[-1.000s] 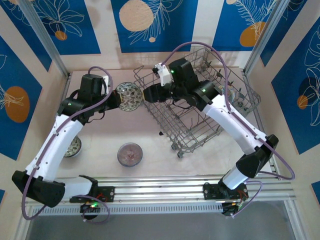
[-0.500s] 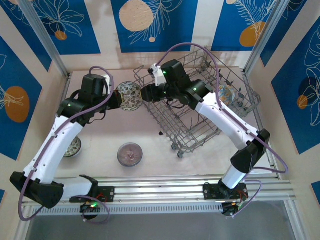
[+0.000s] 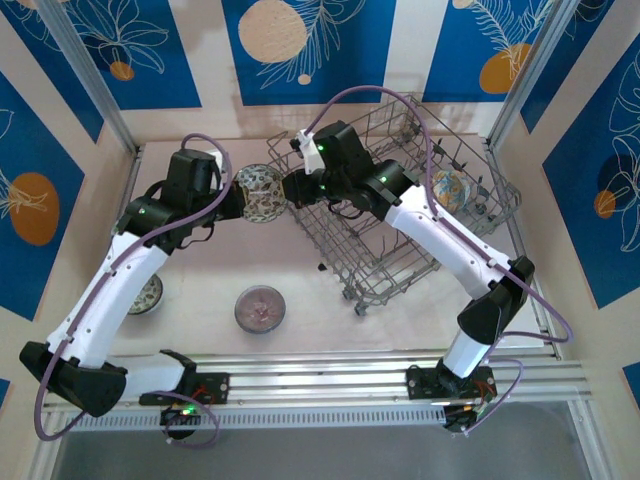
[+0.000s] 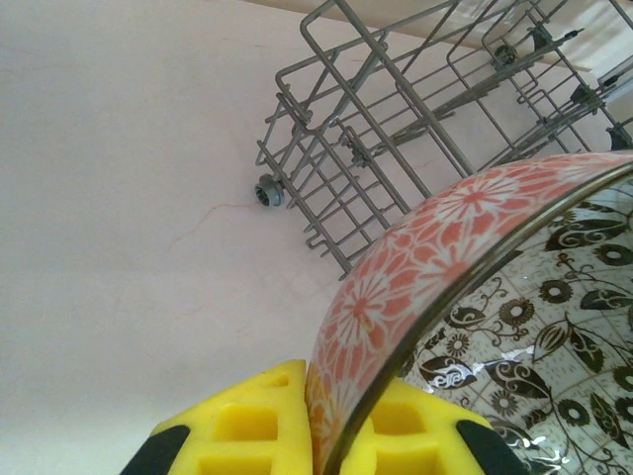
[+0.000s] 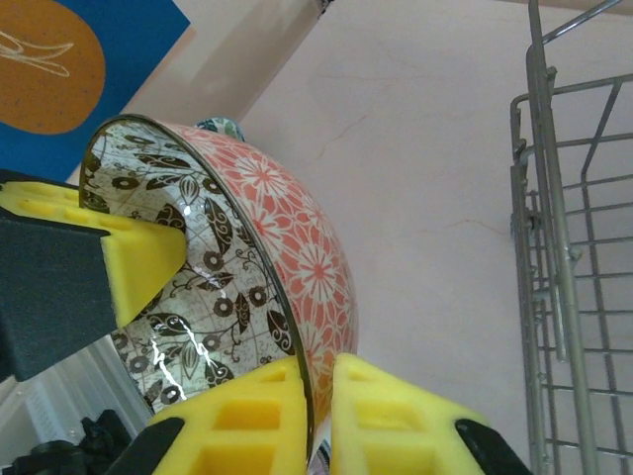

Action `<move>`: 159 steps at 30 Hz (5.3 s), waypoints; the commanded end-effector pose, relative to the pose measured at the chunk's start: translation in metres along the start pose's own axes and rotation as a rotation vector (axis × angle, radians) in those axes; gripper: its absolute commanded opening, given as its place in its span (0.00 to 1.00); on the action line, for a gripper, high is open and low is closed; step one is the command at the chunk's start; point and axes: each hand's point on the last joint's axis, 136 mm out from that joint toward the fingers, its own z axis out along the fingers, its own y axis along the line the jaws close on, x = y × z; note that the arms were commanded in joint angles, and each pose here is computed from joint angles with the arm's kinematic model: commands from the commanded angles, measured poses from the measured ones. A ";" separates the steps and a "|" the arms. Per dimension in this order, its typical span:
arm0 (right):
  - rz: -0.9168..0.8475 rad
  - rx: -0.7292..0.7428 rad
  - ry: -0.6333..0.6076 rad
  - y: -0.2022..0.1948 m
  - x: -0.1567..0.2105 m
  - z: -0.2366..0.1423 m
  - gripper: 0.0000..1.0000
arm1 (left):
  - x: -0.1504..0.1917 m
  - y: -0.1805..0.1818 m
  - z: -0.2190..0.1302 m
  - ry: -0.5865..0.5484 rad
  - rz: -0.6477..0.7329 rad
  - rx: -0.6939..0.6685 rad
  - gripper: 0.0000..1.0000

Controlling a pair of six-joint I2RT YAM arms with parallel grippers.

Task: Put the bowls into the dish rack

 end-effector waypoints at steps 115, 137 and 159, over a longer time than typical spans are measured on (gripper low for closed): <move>-0.336 1.558 -0.286 -0.374 0.056 -0.201 0.00 | 0.032 0.006 0.028 0.084 0.047 0.072 0.78; -0.424 1.655 -0.184 -0.389 0.070 -0.193 0.00 | 0.033 -0.004 0.039 0.139 0.011 0.168 0.78; -0.270 1.694 -0.032 -0.406 0.102 -0.176 0.00 | 0.042 -0.009 0.038 0.161 0.002 0.215 0.79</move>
